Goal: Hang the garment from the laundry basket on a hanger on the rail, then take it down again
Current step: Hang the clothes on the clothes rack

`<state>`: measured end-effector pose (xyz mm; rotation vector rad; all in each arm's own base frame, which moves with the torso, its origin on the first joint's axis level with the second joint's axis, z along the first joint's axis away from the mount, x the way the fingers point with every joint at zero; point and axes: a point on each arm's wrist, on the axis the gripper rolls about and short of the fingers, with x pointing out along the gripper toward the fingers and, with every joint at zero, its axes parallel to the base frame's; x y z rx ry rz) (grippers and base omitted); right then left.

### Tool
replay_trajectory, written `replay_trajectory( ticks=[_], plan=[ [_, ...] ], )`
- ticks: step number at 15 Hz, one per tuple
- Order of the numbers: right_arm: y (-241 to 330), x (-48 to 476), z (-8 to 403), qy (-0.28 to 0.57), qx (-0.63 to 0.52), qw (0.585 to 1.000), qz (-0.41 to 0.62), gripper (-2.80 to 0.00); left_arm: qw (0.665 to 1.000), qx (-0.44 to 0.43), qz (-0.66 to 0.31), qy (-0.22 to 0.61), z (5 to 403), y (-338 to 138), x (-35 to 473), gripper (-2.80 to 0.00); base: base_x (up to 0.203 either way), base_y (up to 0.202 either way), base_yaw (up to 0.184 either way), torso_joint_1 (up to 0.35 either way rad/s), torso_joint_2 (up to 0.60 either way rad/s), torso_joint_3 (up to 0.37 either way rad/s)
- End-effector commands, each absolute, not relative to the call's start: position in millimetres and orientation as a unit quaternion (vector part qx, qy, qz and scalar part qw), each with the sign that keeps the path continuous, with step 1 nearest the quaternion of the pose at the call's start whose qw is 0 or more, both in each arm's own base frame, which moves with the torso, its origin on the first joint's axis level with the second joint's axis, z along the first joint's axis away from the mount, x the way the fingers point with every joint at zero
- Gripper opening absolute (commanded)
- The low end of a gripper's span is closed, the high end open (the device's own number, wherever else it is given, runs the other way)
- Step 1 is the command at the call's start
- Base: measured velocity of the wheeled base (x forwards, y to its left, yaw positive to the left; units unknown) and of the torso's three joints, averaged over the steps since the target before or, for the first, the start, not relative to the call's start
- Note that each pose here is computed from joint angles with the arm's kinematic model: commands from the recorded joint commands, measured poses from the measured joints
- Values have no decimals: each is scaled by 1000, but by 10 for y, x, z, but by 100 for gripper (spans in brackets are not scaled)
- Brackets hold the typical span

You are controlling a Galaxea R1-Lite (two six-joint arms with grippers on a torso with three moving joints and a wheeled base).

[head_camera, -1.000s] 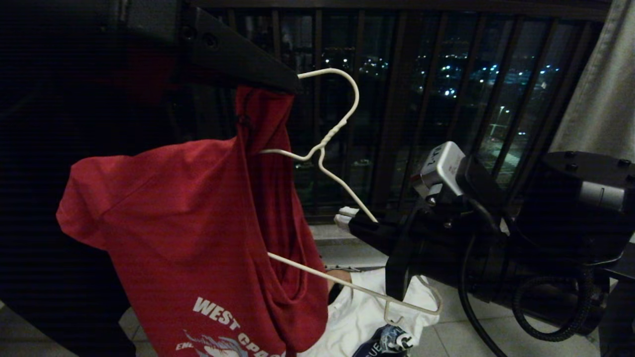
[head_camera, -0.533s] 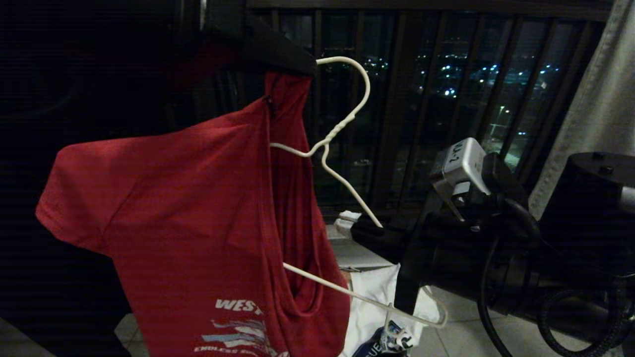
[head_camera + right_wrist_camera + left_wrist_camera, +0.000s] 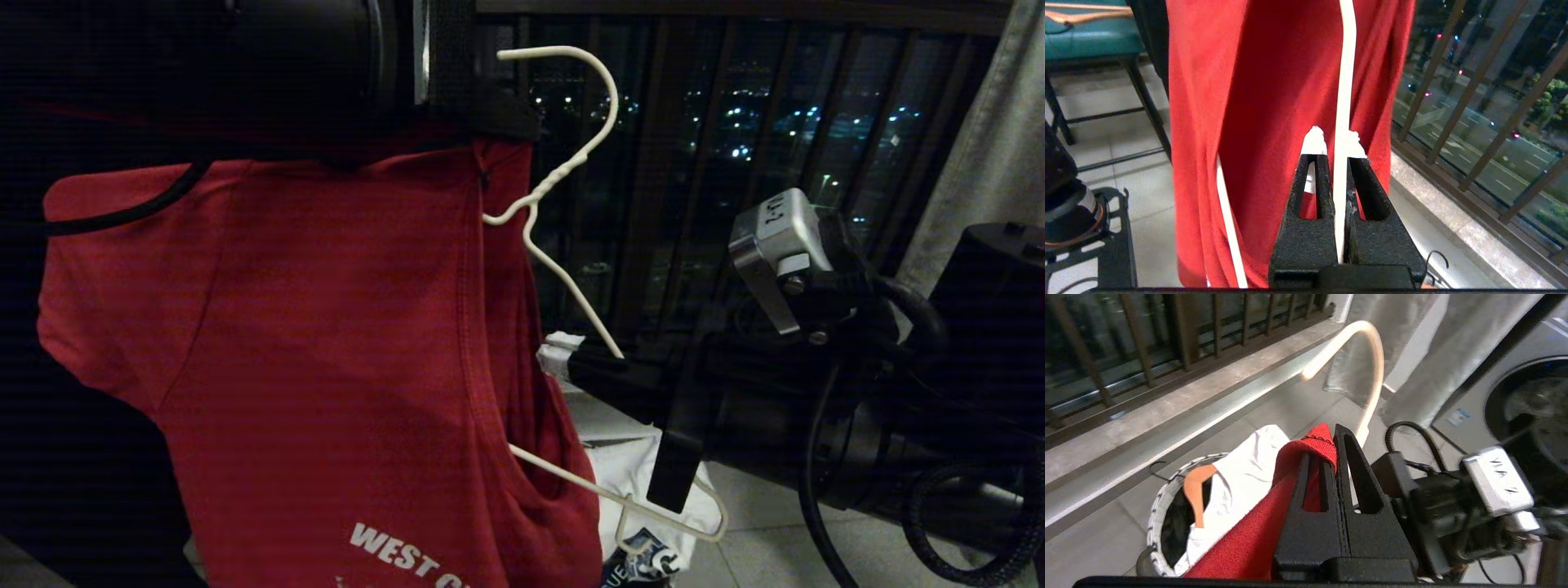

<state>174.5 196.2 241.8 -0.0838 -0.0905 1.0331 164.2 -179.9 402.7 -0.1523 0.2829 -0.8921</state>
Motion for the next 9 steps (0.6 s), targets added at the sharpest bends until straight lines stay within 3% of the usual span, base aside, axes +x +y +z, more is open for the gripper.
replay_trajectory(
  ticks=[1,9],
  plan=[
    [1965,1744,2463,-48,-30,867,495,-280,886,-70,-434,144,3997,-1850,1631,-280,0,0,0,0,0,0],
    [1939,1719,2548,-56,-11,867,496,-280,872,-69,-460,150,3991,-1903,1494,-280,0,0,0,0,0,0]
  ],
)
